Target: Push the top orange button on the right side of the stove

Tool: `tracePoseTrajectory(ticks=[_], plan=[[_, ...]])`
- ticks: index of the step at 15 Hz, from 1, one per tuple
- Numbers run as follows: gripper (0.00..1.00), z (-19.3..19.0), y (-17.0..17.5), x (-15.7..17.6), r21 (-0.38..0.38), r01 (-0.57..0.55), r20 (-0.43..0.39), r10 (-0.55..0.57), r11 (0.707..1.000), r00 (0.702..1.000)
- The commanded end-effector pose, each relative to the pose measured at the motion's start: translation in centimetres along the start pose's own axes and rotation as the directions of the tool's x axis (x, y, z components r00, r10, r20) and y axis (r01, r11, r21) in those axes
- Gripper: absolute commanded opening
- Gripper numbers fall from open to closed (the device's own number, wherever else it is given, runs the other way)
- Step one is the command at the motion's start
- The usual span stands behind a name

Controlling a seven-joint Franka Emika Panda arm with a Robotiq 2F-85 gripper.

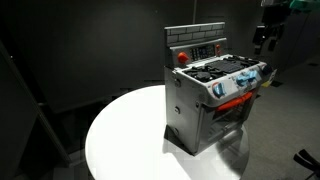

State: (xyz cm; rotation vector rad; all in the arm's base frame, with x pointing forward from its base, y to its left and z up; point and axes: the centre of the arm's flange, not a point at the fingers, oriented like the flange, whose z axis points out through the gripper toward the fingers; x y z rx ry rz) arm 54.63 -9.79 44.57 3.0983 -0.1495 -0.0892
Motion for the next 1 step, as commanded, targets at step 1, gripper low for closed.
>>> tracePoseTrajectory(ticks=[1], plan=[[1.00, 0.08, -0.01, -0.12, 0.000, 0.004, 0.002, -0.004, 1.000, 1.000]])
